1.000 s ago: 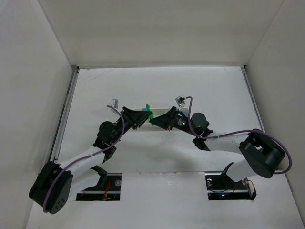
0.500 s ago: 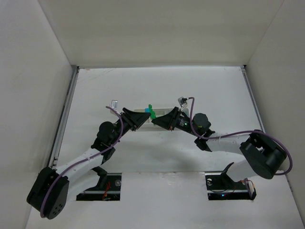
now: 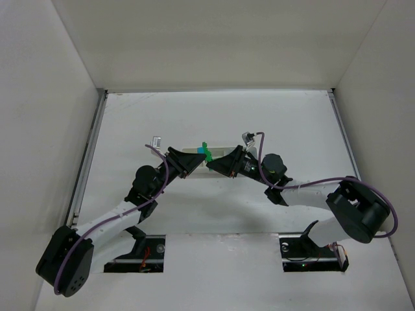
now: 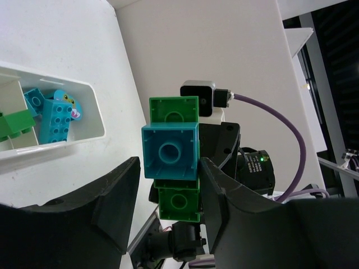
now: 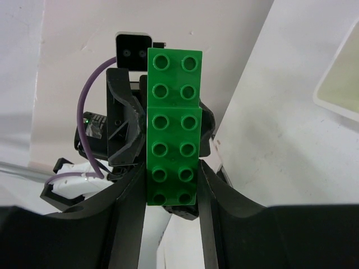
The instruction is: Sort the legos into containers by color
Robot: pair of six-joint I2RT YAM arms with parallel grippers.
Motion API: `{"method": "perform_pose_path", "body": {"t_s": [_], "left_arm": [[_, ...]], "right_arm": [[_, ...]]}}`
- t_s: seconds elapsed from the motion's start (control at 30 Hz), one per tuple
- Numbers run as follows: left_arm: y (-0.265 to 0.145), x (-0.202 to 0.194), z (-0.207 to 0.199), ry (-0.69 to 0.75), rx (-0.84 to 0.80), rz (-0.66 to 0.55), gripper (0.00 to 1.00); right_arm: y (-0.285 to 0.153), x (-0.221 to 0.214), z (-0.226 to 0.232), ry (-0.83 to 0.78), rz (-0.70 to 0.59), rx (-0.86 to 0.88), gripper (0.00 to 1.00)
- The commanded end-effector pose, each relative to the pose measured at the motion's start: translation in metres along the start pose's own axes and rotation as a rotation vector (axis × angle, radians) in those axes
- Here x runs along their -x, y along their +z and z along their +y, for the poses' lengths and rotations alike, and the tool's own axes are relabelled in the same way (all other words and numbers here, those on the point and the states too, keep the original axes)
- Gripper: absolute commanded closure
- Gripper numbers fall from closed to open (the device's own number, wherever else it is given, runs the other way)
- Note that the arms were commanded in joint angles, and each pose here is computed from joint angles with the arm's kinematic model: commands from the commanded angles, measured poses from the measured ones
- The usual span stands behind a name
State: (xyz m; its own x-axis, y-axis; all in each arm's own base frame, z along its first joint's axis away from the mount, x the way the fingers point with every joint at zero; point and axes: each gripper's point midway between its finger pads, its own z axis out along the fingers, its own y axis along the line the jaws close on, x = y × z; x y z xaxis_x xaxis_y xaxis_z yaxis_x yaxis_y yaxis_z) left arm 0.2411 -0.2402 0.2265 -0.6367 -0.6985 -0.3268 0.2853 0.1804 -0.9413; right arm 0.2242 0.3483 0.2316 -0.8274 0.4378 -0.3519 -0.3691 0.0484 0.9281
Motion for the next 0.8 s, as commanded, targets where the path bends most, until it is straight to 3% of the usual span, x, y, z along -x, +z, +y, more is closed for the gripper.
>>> {"method": "perform_pose_path", "body": {"t_s": [0.0, 0.53, 0.77], "left_arm": [[0.006, 0.006, -0.025, 0.042, -0.079, -0.012, 0.56], [0.007, 0.009, -0.034, 0.064, -0.12, -0.029, 0.58], [0.006, 0.007, -0.04, 0.065, -0.131, -0.021, 0.68]], "right_arm": [[0.001, 0.005, 0.025, -0.016, -0.002, 0.097, 0.64], [0.003, -0.002, 0.03, 0.087, 0.053, 0.114, 0.66], [0.001, 0.001, 0.028, 0.096, 0.031, 0.115, 0.67]]}}
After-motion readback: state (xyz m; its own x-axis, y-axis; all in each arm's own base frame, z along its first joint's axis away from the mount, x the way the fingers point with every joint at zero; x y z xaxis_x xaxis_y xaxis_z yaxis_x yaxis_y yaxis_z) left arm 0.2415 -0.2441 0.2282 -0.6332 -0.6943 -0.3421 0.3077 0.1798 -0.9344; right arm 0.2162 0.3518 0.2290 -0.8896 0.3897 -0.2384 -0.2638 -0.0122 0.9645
